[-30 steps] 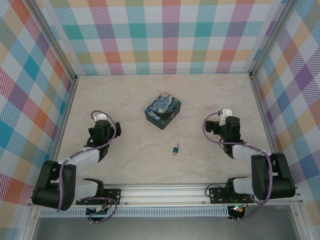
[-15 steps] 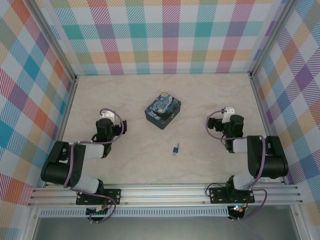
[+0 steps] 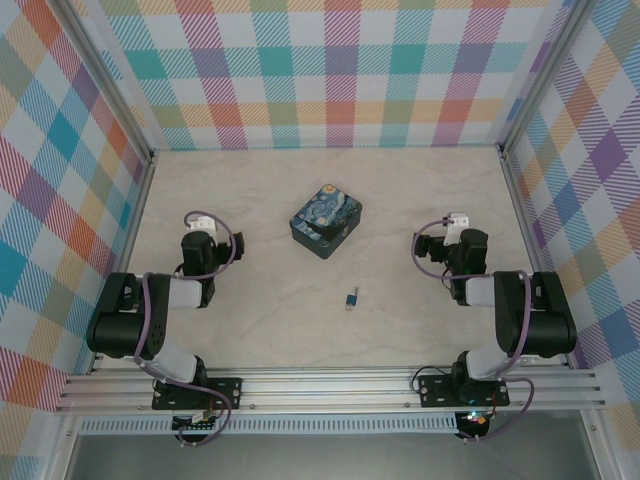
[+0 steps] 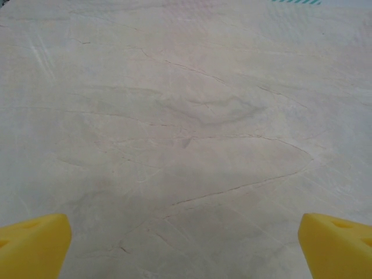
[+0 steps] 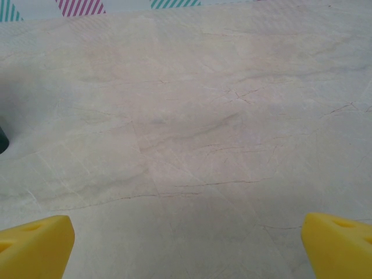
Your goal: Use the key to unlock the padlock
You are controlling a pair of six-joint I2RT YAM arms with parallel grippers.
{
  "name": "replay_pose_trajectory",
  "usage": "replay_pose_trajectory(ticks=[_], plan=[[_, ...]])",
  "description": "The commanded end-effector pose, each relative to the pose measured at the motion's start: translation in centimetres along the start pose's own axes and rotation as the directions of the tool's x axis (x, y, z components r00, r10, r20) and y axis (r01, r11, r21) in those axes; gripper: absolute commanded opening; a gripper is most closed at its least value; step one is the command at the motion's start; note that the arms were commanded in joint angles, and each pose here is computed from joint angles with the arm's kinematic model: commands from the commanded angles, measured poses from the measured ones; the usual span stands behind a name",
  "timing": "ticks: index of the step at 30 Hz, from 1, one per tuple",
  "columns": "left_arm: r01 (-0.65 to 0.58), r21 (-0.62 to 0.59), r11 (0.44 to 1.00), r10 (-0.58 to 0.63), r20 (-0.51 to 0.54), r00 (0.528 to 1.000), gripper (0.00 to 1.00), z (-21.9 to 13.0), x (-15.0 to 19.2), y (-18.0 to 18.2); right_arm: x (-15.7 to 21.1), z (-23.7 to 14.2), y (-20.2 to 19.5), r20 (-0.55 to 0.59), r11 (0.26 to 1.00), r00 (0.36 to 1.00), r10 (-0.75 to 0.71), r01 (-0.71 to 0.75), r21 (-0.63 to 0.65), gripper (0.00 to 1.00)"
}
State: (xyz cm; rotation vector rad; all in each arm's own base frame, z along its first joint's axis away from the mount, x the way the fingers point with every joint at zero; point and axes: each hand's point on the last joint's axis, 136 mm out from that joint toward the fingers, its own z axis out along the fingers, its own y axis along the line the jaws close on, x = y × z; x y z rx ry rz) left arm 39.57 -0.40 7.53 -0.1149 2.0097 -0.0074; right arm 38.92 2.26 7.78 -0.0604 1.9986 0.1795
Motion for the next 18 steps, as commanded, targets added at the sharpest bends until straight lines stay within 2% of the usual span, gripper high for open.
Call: replay_pose_trajectory(ticks=[1, 18], plan=[[-0.001, 0.055, 0.998, -0.001, 0.029, 1.0, 1.0, 0.0, -0.43, -0.85, -1.66, 0.12, 0.4, 0.052, 1.0, 0.999, 0.001, 0.0, -0.023, 1.0], [-0.009, 0.069, 0.998, 0.007, 0.024, 1.0, 1.0, 0.06, -0.39, -1.11, -1.56, 0.14, 0.37, 0.048, 1.0, 0.999, 0.001, 0.0, -0.021, 1.0]])
